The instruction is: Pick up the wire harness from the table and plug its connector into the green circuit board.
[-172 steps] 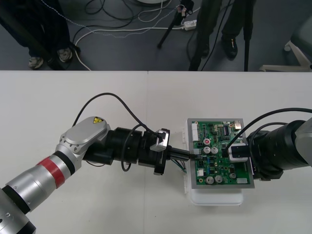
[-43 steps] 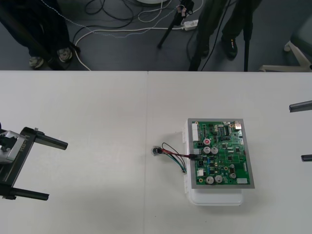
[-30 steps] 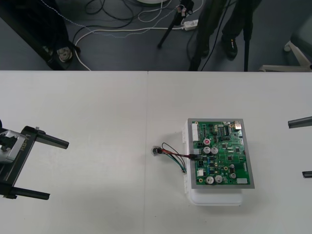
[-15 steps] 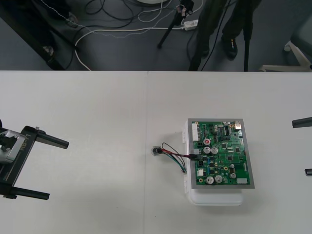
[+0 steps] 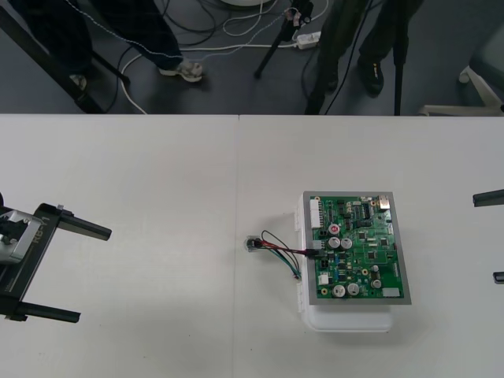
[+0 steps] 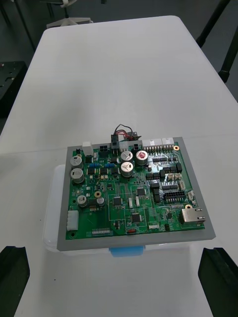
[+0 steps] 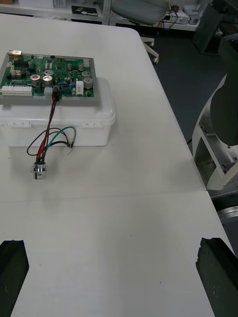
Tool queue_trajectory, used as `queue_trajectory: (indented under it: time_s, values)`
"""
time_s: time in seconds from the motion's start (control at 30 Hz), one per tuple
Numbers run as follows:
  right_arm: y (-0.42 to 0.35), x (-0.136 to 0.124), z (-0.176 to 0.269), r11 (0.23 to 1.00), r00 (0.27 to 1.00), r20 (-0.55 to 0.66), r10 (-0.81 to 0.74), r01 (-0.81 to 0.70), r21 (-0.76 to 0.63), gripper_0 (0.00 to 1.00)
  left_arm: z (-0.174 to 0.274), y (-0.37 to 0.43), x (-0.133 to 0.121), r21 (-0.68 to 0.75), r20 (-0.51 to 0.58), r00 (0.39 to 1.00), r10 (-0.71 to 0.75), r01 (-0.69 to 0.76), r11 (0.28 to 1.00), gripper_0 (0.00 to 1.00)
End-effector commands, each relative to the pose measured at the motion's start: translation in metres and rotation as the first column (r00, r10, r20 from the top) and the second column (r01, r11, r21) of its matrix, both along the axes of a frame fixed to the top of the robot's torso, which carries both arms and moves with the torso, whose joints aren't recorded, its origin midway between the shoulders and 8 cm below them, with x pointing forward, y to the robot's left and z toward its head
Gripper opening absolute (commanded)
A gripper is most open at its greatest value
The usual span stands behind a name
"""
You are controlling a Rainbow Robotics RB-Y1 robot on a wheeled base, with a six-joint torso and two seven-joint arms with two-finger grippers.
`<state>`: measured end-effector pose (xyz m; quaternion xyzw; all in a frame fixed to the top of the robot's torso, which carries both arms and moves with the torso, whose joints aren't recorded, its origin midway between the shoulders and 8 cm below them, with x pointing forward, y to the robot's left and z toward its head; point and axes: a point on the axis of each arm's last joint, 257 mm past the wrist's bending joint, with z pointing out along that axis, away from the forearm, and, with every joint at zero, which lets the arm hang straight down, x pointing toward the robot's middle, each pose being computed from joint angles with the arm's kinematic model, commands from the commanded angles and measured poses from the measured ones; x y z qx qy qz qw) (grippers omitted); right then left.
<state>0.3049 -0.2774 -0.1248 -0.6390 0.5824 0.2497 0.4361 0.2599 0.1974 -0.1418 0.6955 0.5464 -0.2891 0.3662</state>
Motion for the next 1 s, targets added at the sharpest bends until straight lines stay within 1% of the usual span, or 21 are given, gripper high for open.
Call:
queue_trajectory:
  time_s: [0.03, 1.0]
  values:
    - [-0.0057, -0.0021, 0.0055, 1.0, 0.999, -0.048, -0.016, 0.015, -0.022, 1.0, 0.0096, -0.0054, -0.0048, 0.008, 0.018, 0.999, -0.04, 0.04, 0.999, 1.0]
    - [-0.0057, -0.0021, 0.0055, 1.0, 0.999, -0.048, -0.016, 0.015, -0.022, 1.0, 0.0096, -0.0054, -0.0048, 0.008, 0.018, 0.999, -0.04, 0.04, 0.999, 1.0]
